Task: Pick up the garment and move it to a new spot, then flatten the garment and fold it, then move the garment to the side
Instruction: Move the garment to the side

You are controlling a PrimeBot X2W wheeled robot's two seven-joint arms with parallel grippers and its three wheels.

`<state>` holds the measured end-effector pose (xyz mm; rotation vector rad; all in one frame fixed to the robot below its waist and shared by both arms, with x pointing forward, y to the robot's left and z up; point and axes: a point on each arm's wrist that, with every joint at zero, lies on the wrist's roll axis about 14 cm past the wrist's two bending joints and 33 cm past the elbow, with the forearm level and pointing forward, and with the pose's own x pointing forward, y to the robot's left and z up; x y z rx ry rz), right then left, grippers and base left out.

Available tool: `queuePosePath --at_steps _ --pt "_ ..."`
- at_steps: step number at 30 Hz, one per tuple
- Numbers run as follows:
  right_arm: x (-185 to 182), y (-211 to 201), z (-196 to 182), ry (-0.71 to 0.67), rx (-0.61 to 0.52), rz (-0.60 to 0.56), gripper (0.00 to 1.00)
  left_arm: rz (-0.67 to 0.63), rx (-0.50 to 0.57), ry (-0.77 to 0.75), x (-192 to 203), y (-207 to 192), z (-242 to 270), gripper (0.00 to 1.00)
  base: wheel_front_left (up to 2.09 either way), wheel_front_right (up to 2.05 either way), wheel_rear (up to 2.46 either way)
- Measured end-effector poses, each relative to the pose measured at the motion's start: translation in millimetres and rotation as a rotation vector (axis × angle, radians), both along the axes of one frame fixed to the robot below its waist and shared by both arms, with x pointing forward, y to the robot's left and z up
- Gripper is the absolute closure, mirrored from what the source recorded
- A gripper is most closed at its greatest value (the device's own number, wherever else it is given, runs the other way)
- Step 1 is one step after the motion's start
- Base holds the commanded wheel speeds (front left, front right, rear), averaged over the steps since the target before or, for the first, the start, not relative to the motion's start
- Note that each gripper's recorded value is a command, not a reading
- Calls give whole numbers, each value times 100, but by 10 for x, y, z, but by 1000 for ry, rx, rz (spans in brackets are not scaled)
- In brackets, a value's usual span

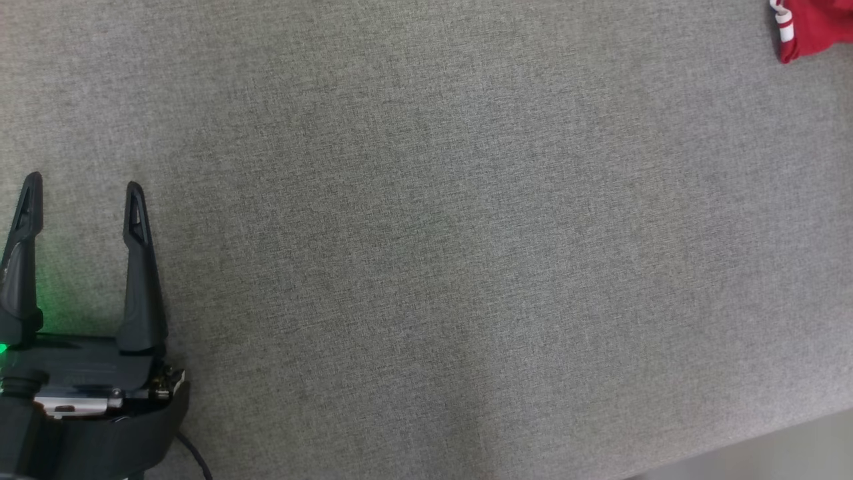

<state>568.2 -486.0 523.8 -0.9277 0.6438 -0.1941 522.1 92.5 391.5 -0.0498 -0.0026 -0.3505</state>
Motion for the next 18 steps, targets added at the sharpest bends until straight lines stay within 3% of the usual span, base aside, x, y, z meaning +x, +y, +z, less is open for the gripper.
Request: queuePosePath --at_steps 1,2,8,18 --pt "0 1 -24 4 3 -3 36 2 -1 0 0 5 2 0 0 0 0" --pt "2 7 -35 8 -1 -1 0 3 -1 1 -2 8 4 0 0 0 0" --pt "53 57 133 -43 -18 20 0 18 0 -3 -11 40 45 0 0 0 0" --pt "143 531 608 -341 197 122 0 88 -13 -3 -142 180 251 0 0 0 0"
